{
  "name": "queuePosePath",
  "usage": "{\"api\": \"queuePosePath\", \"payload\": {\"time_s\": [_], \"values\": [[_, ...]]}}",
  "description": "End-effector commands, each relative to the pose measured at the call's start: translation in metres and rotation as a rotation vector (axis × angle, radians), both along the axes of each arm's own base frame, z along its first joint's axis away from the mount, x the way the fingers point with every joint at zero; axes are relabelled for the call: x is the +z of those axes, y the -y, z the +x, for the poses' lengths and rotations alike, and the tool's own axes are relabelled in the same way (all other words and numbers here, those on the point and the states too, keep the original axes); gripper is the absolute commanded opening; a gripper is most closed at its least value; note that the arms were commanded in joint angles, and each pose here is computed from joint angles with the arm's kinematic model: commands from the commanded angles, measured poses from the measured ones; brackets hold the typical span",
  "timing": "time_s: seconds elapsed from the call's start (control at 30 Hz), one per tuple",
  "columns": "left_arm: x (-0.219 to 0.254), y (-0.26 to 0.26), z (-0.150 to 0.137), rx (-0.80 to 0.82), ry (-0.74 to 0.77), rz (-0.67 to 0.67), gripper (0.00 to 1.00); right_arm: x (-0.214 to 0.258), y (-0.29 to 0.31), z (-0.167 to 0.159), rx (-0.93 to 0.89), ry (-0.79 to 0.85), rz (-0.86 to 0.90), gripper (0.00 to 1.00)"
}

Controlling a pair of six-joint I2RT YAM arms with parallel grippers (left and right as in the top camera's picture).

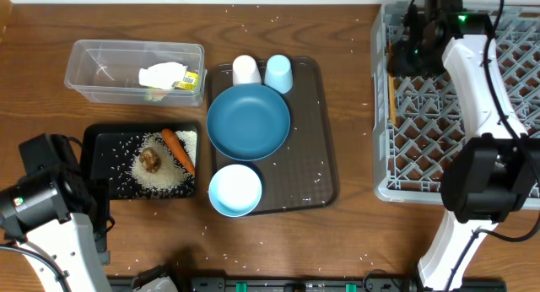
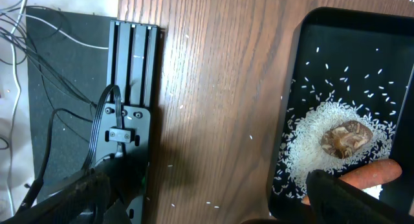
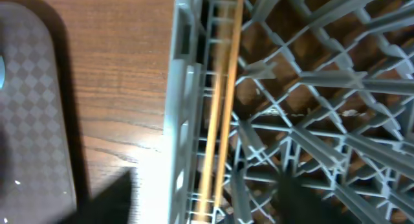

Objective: Sort waste into correct bins and load items into the dishwasher rack
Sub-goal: 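Carry the second chopstick into the grey dish rack and release, then reach the right gripper down to the light blue bowl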

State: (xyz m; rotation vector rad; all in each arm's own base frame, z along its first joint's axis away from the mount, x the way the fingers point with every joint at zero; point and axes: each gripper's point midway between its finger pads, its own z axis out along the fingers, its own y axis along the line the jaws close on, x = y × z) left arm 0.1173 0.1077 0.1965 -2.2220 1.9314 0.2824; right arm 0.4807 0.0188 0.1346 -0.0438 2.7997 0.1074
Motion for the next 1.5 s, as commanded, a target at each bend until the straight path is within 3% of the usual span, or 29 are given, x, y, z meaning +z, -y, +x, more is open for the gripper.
{"api": "queuePosePath", "payload": {"time_s": [0.0, 0.2, 0.37, 0.57, 0.77, 0.93, 1.07, 1.33, 1.47], "values": [[0.001, -0.002, -0.002, 0.019, -0.003, 0.009, 0.98, -0.002, -0.008, 0.000, 0.011, -0.006, 0.012, 0.88], [0.001, -0.002, -0.002, 0.019, -0.003, 0.009, 0.98, -0.001, -0.023, -0.010, 0.005, -0.037, 0.027, 0.89], [0.001, -0.002, -0.002, 0.019, -0.003, 0.010, 0.98, 0.003, -0.082, -0.024, 0.118, -0.073, 0.170, 0.89], [0.001, -0.002, -0.002, 0.019, -0.003, 0.009, 0.98, 0.008, -0.173, -0.056, 0.316, -0.119, 0.279, 0.78], [0.001, -0.002, -0.002, 0.019, -0.003, 0.009, 0.98, 0.003, -0.249, -0.103, 0.511, -0.140, 0.202, 0.82], [0.001, -0.002, -0.002, 0.019, -0.003, 0.010, 0.98, -0.001, -0.311, -0.160, 0.683, -0.171, 0.165, 0.88], [0.001, -0.002, -0.002, 0.019, -0.003, 0.010, 0.98, -0.013, -0.337, -0.186, 0.676, -0.170, 0.082, 0.93], [0.001, -0.002, -0.002, 0.019, -0.003, 0.010, 0.98, -0.043, -0.387, -0.242, 0.810, -0.202, 0.045, 0.89], [0.001, -0.002, -0.002, 0.019, -0.003, 0.010, 0.98, -0.066, -0.398, -0.262, 0.820, -0.246, 0.012, 0.77]]}}
